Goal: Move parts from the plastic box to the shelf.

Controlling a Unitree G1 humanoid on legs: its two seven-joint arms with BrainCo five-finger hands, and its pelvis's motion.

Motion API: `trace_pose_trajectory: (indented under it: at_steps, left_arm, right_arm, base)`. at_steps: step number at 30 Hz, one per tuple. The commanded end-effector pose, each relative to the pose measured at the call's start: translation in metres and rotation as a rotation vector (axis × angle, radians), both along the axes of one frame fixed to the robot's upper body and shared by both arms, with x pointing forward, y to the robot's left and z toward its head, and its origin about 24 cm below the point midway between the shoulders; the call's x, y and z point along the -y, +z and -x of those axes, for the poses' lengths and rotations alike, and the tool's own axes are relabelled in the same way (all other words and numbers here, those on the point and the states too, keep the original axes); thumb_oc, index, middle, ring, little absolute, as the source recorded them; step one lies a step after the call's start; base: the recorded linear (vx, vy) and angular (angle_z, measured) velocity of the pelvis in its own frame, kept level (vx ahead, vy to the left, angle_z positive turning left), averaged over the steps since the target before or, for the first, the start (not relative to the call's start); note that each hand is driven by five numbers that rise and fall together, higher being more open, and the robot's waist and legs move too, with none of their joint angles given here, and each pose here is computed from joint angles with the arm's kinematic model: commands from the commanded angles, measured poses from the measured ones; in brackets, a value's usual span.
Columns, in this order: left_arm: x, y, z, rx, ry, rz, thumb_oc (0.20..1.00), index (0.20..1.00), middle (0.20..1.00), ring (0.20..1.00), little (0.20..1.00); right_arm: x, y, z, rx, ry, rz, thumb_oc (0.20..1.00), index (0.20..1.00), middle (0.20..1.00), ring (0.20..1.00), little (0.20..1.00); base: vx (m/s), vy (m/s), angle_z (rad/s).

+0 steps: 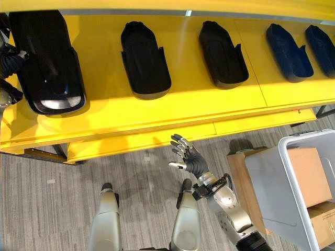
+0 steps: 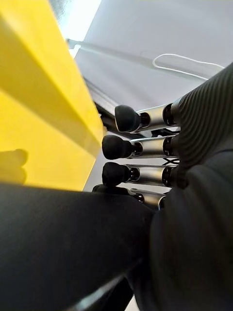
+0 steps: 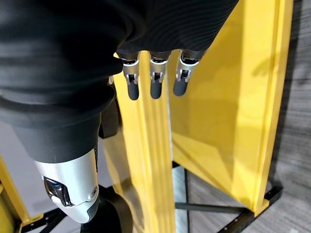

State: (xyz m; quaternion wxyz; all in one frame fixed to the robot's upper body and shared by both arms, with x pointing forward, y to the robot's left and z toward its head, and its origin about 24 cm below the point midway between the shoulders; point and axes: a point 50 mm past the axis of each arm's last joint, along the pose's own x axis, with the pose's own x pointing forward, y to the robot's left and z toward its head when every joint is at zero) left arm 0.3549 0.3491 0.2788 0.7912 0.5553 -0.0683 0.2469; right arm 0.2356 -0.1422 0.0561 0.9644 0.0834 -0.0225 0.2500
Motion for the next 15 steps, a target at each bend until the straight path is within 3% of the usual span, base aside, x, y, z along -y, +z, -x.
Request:
trace_pose_trajectory:
  at_steps: [1, 15]
  left_arm:
    - [-0.0058, 0.0372, 0.0111, 0.101, 0.02, -0.08, 0.2, 0.2, 0.2, 0.2, 0.2]
    - [-0.0075, 0.0409, 0.0069, 0.1, 0.045, -0.048, 0.2, 0.2, 0.2, 0.2, 0.2]
  right_arm:
    - [0.0108, 0.0153, 0.0013, 0.071, -0.017, -0.049, 1.0, 1.0, 1.0, 1.0, 1.0]
    - [0.0127, 0.0165, 0.001, 0.073, -0.009, -0.044, 1.0, 1.0, 1.0, 1.0, 1.0]
  base:
    - [0.0, 0.001, 0.04]
    - [0.0, 0.001, -0.01]
